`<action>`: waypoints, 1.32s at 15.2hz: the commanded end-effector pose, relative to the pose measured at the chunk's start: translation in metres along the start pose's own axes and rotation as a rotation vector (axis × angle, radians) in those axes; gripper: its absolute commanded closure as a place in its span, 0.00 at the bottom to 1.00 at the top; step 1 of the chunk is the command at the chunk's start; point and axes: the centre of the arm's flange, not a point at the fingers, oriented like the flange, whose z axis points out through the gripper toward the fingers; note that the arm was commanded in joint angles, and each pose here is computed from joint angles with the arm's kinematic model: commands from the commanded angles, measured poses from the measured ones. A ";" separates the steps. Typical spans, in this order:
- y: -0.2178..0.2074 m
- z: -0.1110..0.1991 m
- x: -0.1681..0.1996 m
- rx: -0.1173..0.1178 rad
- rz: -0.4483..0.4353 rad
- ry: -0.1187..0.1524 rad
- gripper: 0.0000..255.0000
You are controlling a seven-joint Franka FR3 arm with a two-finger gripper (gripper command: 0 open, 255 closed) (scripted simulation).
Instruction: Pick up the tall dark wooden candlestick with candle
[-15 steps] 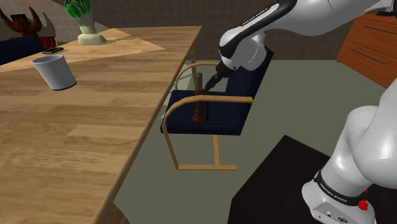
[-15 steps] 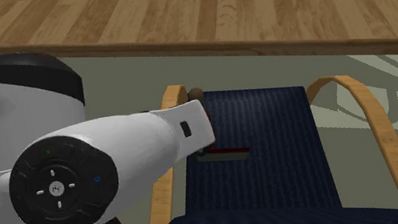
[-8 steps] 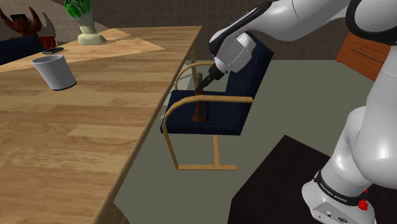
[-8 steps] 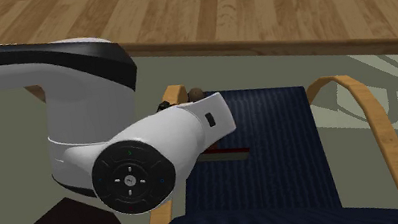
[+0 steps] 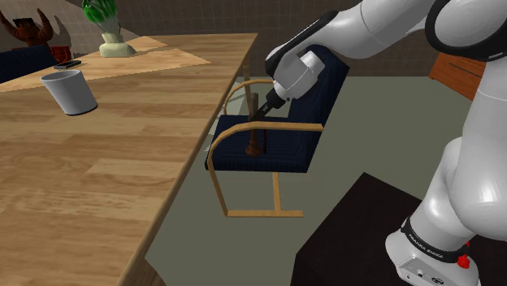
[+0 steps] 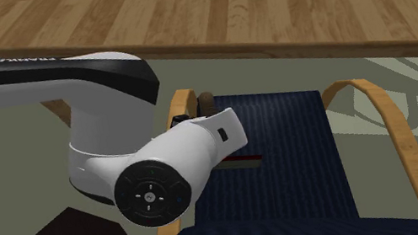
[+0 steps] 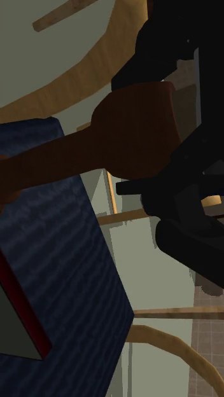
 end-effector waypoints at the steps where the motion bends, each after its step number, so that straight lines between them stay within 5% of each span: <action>1: 0.000 0.001 -0.001 0.000 0.000 -0.001 1.00; 8: 0.000 0.001 -0.001 0.000 0.000 -0.001 1.00; 20: -0.011 -0.046 0.040 0.000 0.000 -0.001 1.00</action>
